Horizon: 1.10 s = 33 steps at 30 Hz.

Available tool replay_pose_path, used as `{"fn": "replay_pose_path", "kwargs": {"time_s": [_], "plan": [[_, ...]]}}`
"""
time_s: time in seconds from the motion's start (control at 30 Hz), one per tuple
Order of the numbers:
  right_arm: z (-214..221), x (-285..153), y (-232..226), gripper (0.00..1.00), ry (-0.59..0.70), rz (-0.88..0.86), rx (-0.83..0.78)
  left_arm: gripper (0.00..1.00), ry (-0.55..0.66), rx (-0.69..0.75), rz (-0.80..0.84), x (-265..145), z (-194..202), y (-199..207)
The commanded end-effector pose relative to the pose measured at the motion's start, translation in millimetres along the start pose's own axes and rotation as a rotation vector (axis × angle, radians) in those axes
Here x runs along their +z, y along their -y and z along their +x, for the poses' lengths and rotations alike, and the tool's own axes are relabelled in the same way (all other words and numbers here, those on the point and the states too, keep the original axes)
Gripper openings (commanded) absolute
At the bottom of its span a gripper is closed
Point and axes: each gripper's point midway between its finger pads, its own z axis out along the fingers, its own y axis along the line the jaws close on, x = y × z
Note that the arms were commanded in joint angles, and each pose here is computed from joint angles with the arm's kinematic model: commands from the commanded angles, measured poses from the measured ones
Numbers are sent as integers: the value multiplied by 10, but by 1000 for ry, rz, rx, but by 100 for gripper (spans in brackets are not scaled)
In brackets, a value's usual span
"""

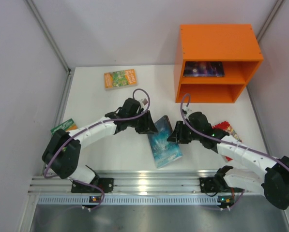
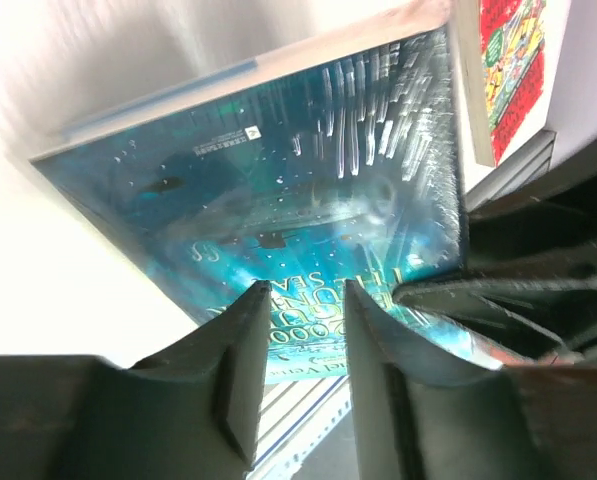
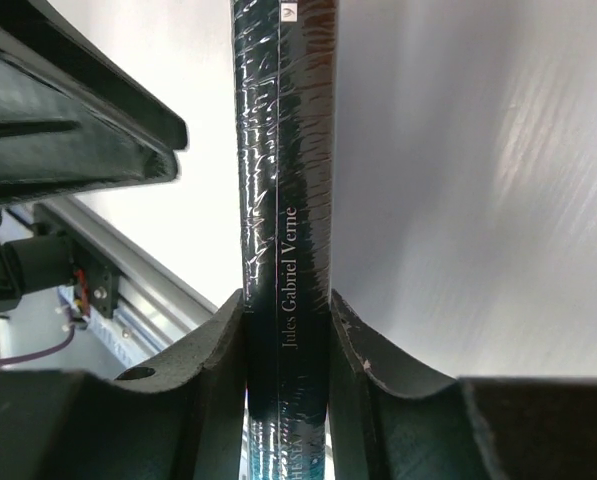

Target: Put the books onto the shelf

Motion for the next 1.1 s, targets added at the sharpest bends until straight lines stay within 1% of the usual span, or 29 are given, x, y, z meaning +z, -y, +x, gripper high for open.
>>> {"fn": "replay_pose_path", "kwargs": {"time_s": [0.0,0.03,0.07,0.1,0.13,0.17,0.2,0.23,0.27,0.3,0.33,0.37,0.4,0.43,0.47,0.53,0.73,0.8,0.83,0.87,0.9,0.97,1.0,1.03,1.07], "plan": [[-3,-5,-126,0,33,-125,43,45,74,25,31,-263,-167,-11],[-125,-32,-224,0,87,-176,44,48,86,27,56,-354,-182,8],[-159,-68,-256,0,101,-200,79,53,86,25,96,-425,-182,42],[-232,-142,-330,0,147,-245,80,55,96,-9,98,-490,-196,-100],[-338,-211,-420,0,196,-290,76,58,107,-14,123,-556,-211,-114],[-404,-272,-442,0,223,-308,108,62,136,3,160,-665,-241,-72],[-462,-364,-489,0,256,-334,115,66,125,-13,185,-726,-202,-132],[-538,-439,-540,0,283,-370,137,69,135,14,208,-802,-189,-92],[-575,-493,-573,0,299,-394,150,71,130,24,224,-832,-161,-75],[-598,-567,-616,0,317,-429,157,76,116,36,251,-854,-109,-50],[-638,-658,-736,0,327,-497,172,78,113,44,286,-904,-81,28],[-657,-711,-790,0,331,-531,179,79,109,53,318,-927,-62,78],[-657,-751,-834,0,332,-562,183,83,103,67,358,-953,-34,136],[-709,-840,-939,0,355,-618,168,83,105,63,377,-985,-27,179],[-697,-901,-1006,0,341,-658,190,84,109,65,385,-1003,-34,200],[-726,-1002,-1082,0,364,-709,192,85,114,82,395,-1033,-43,242],[-792,-1293,-1248,0,419,-802,199,85,115,88,406,-1070,-49,291],[-784,-1328,-1279,0,416,-830,202,86,127,110,442,-1092,-58,354],[-783,-1395,-1335,0,411,-871,204,86,129,103,467,-1117,-60,405],[-778,-1405,-1353,0,404,-890,208,86,140,144,521,-1165,-64,522],[-769,-1456,-1389,0,411,-927,196,86,146,149,548,-1177,-60,556],[-732,-1458,-1409,0,386,-944,195,84,141,124,597,-1217,-47,656],[-724,-1448,-1413,0,380,-943,187,80,159,153,636,-1252,-62,727],[-702,-1400,-1387,0,368,-926,181,77,147,133,650,-1253,-54,760],[-681,-1379,-1376,0,364,-917,174,72,141,139,666,-1254,-33,803]]}}
